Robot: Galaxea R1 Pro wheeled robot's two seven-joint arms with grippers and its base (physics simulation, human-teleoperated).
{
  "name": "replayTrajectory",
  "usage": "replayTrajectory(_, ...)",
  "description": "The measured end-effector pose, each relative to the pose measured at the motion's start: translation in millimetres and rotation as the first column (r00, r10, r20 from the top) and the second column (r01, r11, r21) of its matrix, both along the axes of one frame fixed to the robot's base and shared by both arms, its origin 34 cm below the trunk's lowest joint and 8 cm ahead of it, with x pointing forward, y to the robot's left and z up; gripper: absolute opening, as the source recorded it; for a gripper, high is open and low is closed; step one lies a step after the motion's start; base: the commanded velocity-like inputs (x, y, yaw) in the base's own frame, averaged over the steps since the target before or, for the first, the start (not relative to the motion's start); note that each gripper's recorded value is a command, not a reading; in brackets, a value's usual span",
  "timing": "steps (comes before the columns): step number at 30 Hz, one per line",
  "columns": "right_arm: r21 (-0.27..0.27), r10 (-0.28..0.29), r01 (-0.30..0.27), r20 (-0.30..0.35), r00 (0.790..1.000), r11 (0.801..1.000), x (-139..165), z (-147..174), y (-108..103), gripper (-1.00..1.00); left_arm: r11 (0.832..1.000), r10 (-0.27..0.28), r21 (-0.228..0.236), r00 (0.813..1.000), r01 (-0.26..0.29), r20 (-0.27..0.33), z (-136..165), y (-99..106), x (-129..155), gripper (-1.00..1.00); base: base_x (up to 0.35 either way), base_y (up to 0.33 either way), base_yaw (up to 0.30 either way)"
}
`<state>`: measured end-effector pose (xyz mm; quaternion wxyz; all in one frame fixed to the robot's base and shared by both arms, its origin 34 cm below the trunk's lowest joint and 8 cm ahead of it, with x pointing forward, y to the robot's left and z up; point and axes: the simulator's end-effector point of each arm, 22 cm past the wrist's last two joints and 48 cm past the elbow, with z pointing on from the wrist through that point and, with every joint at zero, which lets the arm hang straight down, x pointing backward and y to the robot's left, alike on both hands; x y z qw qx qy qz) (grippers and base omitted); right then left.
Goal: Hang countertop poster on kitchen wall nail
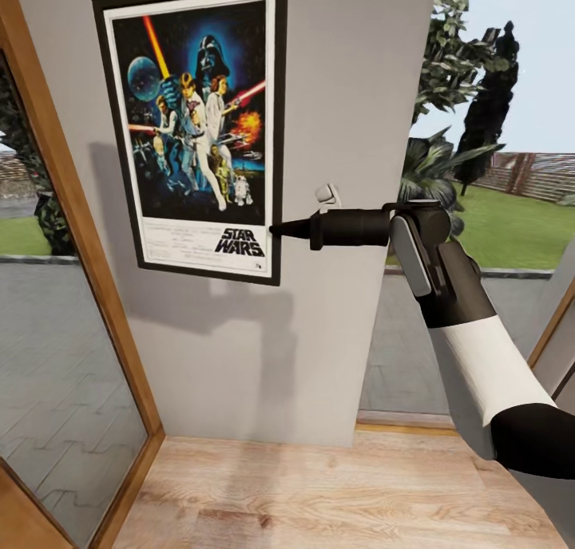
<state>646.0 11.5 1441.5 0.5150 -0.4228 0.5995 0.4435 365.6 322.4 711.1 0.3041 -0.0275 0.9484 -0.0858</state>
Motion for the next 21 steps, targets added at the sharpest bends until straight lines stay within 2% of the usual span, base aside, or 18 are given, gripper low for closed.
replayTrajectory(13,0.001,0.01,-0.01,0.001,1.0,1.0,-2,0,0,-1.0,1.0,0.0,0.0,1.0,0.0,0.001,0,0,0,1.0,0.0,0.0,0.0)
replayTrajectory(21,-0.009,-0.011,0.011,0.002,1.0,1.0,3,-2,-10,-1.0,1.0,0.001,0.001,1.0,-0.001,0.002,0,0,0,1.0,0.0,0.0,0.0)
